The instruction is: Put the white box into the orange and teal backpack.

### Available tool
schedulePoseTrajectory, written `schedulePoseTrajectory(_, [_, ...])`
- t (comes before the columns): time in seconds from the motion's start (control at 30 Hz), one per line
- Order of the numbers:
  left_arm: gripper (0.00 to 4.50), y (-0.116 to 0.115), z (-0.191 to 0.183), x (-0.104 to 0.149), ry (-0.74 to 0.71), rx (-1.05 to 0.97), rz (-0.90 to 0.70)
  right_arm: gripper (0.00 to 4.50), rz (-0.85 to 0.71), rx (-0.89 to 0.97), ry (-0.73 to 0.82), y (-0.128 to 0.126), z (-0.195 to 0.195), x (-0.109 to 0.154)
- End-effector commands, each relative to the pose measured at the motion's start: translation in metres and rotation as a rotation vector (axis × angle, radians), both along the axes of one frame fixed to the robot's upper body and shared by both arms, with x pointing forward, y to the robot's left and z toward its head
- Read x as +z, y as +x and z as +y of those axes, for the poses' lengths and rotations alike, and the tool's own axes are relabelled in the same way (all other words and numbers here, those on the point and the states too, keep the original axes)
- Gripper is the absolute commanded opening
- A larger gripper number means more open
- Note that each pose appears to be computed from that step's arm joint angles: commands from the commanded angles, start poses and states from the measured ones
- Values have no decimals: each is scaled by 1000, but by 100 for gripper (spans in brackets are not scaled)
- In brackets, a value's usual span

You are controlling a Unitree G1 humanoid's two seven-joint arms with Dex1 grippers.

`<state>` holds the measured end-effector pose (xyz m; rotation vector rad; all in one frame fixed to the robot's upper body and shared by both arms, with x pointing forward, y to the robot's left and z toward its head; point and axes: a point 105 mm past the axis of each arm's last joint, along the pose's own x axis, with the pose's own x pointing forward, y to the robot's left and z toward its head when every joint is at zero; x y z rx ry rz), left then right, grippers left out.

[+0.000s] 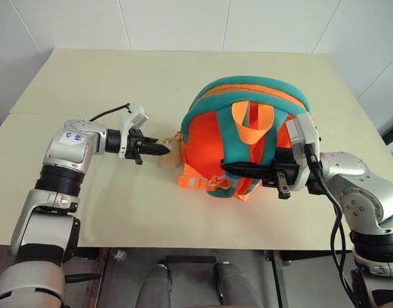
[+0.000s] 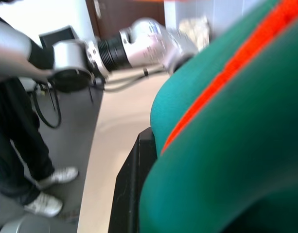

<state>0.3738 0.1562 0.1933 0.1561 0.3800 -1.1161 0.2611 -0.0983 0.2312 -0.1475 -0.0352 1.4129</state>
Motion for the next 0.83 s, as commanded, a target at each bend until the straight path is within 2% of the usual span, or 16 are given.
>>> schedulePoseTrajectory(0.03, [229,-8,11,16,-42,1,-40,64,-46,-29,-75,-5,-9,7])
schedulePoseTrajectory(0.07, [258,-11,15,19,-63,10,-52,89,-47,-47,-100,-6,-14,7])
schedulePoseTrajectory(0.27, [450,-25,40,27,-88,46,-132,303,-43,-146,-209,-9,-48,9])
schedulePoseTrajectory(0.4, [450,-30,66,35,-95,101,-188,445,-44,-302,-326,-8,-93,15])
schedulePoseTrajectory(0.53, [450,-30,89,37,-108,145,-251,448,-40,-456,-409,-12,-137,17])
schedulePoseTrajectory(0.63, [450,-26,101,33,-105,183,-293,448,-31,-547,-386,-18,-158,24])
schedulePoseTrajectory(0.77, [450,-32,103,46,-175,163,-388,448,-46,-628,-369,-19,-180,28])
schedulePoseTrajectory(0.83, [450,-37,105,48,-205,148,-418,448,-68,-663,-300,-13,-185,33])
